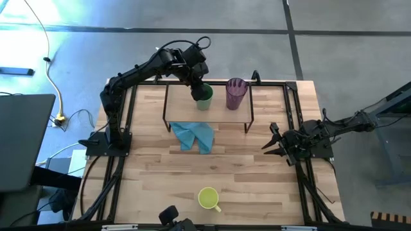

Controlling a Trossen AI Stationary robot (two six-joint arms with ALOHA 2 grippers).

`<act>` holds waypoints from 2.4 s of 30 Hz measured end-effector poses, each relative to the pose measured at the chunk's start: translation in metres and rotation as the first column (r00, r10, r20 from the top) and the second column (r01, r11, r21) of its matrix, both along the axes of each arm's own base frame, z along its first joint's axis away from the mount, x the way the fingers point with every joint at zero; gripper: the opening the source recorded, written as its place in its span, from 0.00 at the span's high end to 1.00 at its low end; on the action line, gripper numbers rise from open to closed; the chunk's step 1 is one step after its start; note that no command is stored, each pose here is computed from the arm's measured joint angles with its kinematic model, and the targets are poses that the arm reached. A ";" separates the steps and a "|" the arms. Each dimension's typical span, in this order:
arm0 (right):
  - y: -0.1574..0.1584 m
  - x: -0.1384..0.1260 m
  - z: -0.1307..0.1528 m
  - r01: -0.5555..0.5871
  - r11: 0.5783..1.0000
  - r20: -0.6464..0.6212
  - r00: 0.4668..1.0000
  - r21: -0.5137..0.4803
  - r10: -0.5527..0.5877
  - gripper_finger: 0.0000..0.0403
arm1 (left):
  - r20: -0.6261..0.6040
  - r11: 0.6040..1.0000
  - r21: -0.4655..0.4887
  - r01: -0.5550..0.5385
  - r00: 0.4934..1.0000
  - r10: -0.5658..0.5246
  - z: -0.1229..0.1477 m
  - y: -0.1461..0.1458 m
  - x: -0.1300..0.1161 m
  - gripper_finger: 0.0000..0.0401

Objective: Stack small to large cups/mugs on shelf
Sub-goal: Put the yellow cup on the shelf

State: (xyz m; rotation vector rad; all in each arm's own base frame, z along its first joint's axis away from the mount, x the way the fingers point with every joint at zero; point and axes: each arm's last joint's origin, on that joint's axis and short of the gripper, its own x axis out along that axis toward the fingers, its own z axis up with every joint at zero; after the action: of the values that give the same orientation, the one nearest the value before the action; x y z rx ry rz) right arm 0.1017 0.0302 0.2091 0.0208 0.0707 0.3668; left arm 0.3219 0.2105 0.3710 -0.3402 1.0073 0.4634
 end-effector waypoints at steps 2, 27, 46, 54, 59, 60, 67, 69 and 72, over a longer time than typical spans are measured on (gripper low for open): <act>0.000 0.000 0.000 0.000 1.000 0.000 1.000 0.000 0.000 0.79 | 0.000 1.000 0.000 0.000 1.000 0.000 0.000 0.000 0.000 0.72; 0.000 0.000 0.000 0.000 1.000 -0.001 1.000 0.000 0.000 0.79 | 0.010 1.000 -0.023 0.010 1.000 -0.010 0.000 -0.001 0.000 0.47; 0.000 0.000 -0.001 -0.001 1.000 -0.008 1.000 -0.009 0.001 0.79 | 0.010 1.000 -0.011 0.004 1.000 -0.004 0.003 -0.001 -0.001 0.47; 0.000 0.000 -0.001 0.000 1.000 -0.008 1.000 -0.009 0.000 0.79 | 0.065 1.000 0.026 0.007 0.998 -0.008 0.029 -0.006 -0.006 0.47; 0.000 0.000 -0.001 -0.001 1.000 -0.008 1.000 -0.009 0.001 0.79 | 0.091 0.999 0.043 0.006 0.996 -0.010 0.047 -0.010 -0.013 0.47; 0.000 0.000 -0.001 0.000 1.000 -0.008 1.000 -0.009 0.000 0.79 | 0.096 0.999 0.047 0.005 0.995 -0.010 0.050 -0.011 -0.014 0.47; 0.000 0.000 -0.001 0.000 1.000 -0.008 1.000 -0.008 0.000 0.79 | 0.128 0.997 0.074 0.011 0.992 -0.020 0.071 -0.018 -0.025 0.47; 0.000 0.000 -0.001 0.000 1.000 -0.008 1.000 -0.008 0.000 0.79 | 0.131 0.996 0.082 0.016 0.991 -0.027 0.074 -0.020 -0.028 0.47; 0.000 0.000 -0.001 0.000 1.000 -0.008 1.000 -0.008 0.000 0.79 | 0.140 0.995 0.093 0.019 0.990 -0.032 0.079 -0.023 -0.033 0.47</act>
State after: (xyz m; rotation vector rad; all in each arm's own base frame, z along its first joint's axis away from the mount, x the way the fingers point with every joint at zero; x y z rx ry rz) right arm 0.1016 0.0302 0.2082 0.0144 0.0801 0.3665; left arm 0.2892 0.1875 0.4503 -0.2739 0.8484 0.4542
